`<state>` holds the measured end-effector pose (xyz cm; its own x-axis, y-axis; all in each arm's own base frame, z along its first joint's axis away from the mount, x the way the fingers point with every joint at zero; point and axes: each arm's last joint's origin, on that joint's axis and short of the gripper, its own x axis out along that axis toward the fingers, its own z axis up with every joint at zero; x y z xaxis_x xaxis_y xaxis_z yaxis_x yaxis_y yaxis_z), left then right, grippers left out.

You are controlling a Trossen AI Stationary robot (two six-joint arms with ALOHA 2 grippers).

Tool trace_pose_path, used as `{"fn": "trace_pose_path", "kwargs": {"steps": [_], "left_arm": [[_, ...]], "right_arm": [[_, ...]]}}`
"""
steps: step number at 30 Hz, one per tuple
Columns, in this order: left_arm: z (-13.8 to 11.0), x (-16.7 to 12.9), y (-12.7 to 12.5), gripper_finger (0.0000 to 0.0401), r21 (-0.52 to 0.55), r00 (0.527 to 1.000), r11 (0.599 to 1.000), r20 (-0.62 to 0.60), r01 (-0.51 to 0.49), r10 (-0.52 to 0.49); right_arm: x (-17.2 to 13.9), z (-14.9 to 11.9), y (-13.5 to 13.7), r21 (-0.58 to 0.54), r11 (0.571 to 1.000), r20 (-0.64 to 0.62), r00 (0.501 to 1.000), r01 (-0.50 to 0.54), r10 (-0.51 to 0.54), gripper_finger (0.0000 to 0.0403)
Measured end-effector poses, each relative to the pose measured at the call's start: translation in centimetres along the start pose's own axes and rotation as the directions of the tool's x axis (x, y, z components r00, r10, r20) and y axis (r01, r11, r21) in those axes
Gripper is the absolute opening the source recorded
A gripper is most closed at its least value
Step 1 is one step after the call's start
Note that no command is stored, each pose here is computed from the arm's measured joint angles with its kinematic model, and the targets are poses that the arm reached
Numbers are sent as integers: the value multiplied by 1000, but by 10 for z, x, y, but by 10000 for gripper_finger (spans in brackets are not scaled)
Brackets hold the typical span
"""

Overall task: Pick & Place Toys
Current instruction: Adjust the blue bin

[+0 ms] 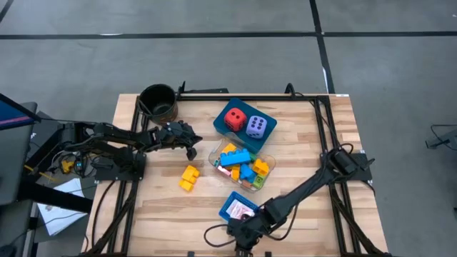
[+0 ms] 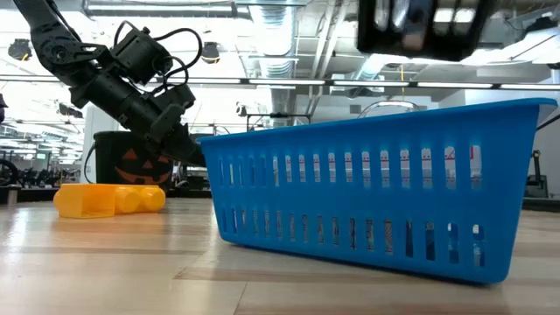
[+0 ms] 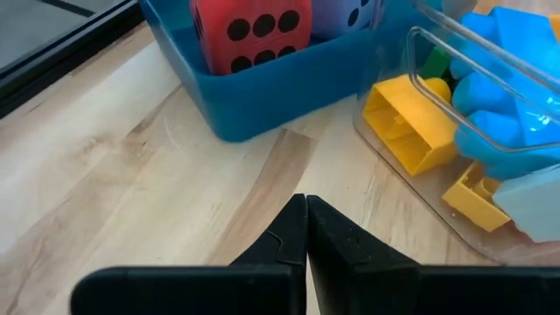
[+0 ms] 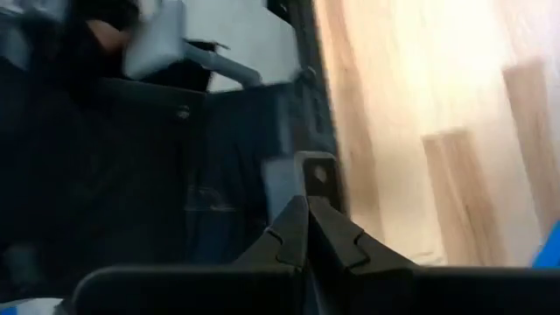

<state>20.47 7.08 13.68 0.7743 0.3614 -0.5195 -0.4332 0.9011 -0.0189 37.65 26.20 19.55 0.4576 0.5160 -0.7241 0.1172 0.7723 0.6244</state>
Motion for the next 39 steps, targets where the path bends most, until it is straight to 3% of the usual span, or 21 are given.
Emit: {"fn": "trace_pose_path", "kwargs": {"steps": [2, 11, 26, 39], "left_arm": [[0, 0, 0, 0, 0, 1000, 1000, 3, 0, 0], [0, 0, 0, 0, 6, 1000, 1000, -3, 0, 0], [0, 0, 0, 0, 8, 1000, 1000, -5, 0, 0], [0, 0, 0, 0, 8, 1000, 1000, -5, 0, 0]], "right_arm": [[-3, 3, 1, 3, 1000, 10, 1000, -9, 9, 0], [-3, -4, -15, 45, 986, -42, 987, 158, -156, 0], [-5, -5, -23, 61, 959, -5, 961, 276, -276, 0], [-9, -1, -35, 121, 910, 28, 915, 396, -402, 0]]}}
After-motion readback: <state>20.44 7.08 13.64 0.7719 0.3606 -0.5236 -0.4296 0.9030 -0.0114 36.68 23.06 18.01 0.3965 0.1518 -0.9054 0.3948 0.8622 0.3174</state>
